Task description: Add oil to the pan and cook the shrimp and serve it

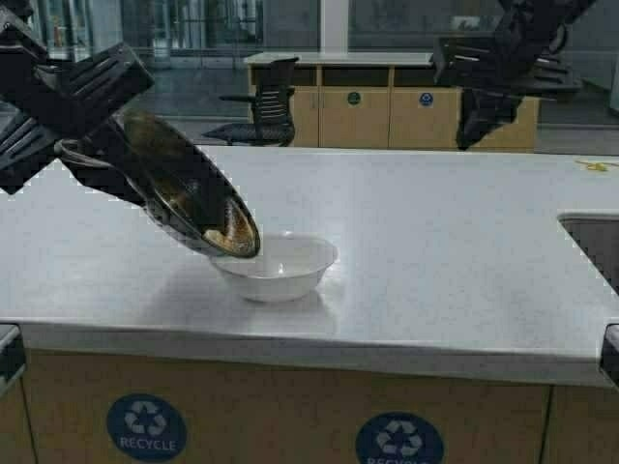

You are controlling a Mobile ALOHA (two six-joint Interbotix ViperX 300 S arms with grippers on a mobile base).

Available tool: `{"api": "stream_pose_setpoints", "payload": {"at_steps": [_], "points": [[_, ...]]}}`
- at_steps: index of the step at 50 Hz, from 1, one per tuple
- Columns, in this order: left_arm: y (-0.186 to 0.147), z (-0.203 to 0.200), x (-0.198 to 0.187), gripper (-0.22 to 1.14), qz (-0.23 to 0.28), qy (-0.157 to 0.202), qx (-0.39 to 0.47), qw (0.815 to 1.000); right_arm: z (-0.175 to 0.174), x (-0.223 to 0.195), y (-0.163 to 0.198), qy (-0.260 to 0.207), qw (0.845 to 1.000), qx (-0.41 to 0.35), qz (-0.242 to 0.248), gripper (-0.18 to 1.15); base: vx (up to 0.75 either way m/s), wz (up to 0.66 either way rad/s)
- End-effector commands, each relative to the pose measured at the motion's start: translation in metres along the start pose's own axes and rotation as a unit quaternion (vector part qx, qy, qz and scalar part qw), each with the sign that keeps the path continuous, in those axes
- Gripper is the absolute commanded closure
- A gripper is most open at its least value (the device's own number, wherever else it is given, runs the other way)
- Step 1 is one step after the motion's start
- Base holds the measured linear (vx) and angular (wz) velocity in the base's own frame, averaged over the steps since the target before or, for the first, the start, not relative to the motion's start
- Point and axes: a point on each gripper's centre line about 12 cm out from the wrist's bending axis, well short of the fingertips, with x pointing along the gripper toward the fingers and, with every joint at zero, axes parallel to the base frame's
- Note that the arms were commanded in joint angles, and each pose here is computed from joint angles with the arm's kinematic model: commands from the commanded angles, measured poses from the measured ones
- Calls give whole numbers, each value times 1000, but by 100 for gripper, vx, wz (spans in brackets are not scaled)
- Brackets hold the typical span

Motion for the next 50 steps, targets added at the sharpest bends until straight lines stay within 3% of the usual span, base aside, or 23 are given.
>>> {"api": "stream_pose_setpoints", "payload": {"at_steps": [1, 50], "points": [[-23, 19, 2, 88, -34, -23, 28, 999, 11, -5, 2, -21, 1000, 0, 1, 91, 0, 0], [-40, 37, 39, 88, -48, -22, 94, 994, 13, -5, 1, -26, 1000, 1, 1, 91, 0, 0]]}}
